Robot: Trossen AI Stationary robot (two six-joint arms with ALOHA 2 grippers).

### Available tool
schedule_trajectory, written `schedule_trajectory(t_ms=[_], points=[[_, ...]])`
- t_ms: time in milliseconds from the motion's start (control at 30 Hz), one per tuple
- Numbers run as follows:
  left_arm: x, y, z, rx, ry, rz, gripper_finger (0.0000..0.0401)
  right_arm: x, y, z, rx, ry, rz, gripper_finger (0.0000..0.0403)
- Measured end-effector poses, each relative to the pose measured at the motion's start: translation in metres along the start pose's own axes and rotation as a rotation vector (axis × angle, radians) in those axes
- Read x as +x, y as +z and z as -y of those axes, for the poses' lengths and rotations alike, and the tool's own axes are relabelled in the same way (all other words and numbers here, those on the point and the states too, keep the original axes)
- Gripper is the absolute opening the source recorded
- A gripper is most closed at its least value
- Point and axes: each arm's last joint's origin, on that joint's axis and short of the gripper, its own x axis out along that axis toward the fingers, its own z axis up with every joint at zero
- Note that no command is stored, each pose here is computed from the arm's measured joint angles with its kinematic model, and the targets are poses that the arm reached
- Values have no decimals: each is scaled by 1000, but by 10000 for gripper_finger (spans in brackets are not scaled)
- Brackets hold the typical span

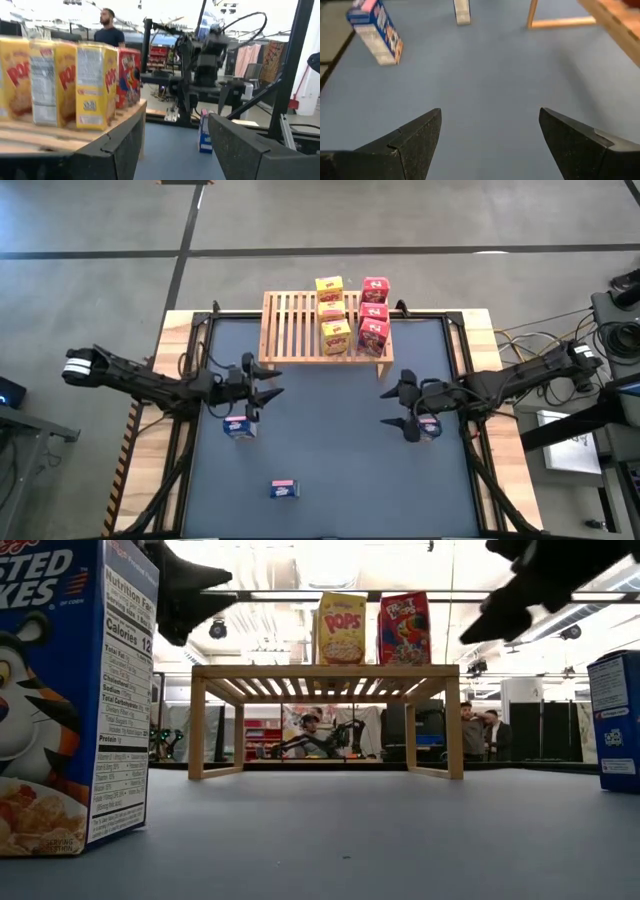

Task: Stack cereal on shelf
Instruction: Put the top right blue cereal box on the shelf

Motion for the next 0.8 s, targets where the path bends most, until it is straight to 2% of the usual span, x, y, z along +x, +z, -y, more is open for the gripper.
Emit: schedule_trajectory(t_ms=[233,400,567,700,800], points=[[5,-16,2,-26,-6,-84,208,-38,6,3,33,-26,-191,325],[12,-17,3,-31,-7,-71,208,-59,11,5,99,-49,-267,325],[19,-18,5,-19,-6,-79,208,-67,17,-7,106,-2,-343,325],[23,-17,5,18,-8,-80,208,-68,9,-11,129,-92,-467,325],[24,-13,6,44,-6,-59,208,-66,1,-17,151,-109,-531,325]])
